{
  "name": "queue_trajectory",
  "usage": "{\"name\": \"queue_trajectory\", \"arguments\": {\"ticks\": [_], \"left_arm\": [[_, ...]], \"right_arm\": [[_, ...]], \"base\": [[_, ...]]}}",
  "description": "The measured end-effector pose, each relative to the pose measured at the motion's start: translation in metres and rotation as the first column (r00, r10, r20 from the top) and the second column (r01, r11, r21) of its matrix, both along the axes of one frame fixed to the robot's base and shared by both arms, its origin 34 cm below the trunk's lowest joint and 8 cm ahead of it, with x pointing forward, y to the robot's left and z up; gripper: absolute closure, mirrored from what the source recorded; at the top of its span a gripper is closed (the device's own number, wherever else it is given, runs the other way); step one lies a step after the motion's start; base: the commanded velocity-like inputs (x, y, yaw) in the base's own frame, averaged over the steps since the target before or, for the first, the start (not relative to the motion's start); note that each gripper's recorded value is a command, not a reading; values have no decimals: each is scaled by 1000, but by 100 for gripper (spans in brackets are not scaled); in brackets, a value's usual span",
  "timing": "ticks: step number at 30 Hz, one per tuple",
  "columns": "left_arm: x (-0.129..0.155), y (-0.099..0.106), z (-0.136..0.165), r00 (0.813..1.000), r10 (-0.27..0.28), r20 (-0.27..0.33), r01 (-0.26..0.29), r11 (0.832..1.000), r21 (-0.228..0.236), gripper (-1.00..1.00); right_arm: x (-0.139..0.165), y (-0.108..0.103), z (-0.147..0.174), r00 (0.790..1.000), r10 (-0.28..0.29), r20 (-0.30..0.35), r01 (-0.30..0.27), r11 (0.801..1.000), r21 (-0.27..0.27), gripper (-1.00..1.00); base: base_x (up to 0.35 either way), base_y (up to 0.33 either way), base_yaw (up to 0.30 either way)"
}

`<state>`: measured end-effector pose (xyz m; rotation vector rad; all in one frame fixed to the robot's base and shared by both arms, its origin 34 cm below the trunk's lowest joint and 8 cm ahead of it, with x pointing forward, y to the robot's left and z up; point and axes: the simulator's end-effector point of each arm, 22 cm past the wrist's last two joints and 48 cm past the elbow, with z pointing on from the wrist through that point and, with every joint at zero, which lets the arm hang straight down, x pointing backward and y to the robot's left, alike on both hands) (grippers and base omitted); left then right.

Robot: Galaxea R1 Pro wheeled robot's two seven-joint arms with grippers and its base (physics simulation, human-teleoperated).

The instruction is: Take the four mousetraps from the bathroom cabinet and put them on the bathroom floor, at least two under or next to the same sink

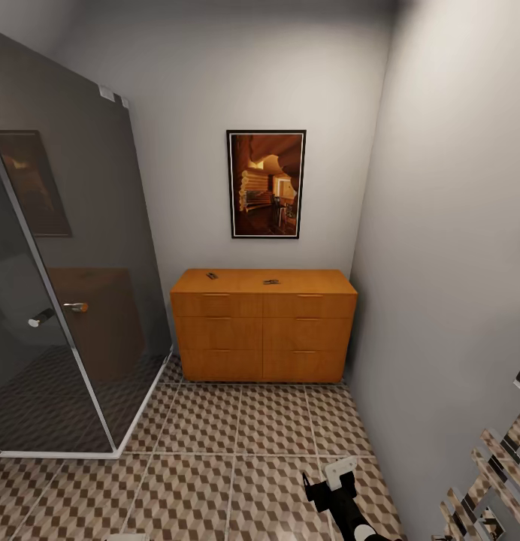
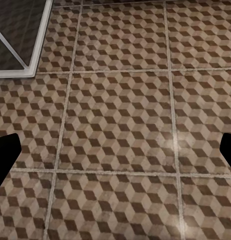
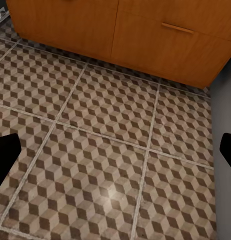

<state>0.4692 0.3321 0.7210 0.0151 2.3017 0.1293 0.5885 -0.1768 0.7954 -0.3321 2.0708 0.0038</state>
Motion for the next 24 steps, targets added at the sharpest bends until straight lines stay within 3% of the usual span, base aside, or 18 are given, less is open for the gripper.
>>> {"name": "queue_trajectory", "arguments": {"ticks": [24], "left_arm": [[0, 0, 0, 1000, 0, 0, 0, 1000, 0, -100]], "right_arm": [[0, 0, 0, 1000, 0, 0, 0, 1000, 0, -100]], "base": [[0, 0, 0]]}}
